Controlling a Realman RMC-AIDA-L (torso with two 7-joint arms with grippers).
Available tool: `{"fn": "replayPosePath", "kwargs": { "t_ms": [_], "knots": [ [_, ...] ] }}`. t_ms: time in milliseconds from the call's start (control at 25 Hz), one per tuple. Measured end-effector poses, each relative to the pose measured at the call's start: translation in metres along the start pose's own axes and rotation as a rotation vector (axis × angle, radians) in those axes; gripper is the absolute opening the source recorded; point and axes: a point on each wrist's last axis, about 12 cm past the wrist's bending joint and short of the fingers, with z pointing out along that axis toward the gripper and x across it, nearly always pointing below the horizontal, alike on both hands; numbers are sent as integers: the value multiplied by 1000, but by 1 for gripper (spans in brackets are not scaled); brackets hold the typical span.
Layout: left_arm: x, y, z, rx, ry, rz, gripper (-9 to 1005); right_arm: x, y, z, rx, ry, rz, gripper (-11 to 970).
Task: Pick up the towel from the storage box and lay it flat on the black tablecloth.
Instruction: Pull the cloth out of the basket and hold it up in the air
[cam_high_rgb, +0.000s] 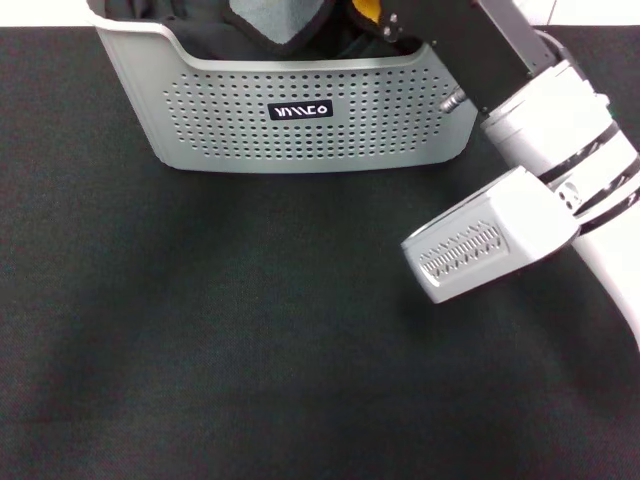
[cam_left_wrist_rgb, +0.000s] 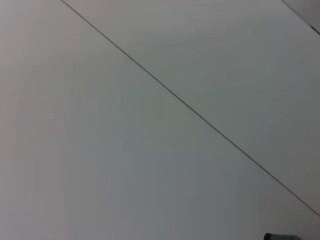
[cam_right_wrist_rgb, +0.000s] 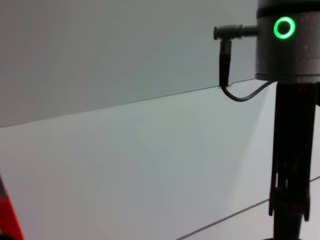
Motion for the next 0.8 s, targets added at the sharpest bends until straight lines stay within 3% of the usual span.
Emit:
{"fn": "replayPosePath", "kwargs": {
  "t_ms": [160, 480, 800],
  "knots": [
    [3, 0, -1, 0, 10, -2, 4, -3, -1, 2, 1, -5, 72, 19],
    [27, -5, -11, 2, 81, -41, 5, -2, -7, -10, 67, 11, 253, 17],
    [61, -25, -31, 82, 139, -243, 7, 7, -8, -28, 53, 11, 708, 18]
  ]
}}
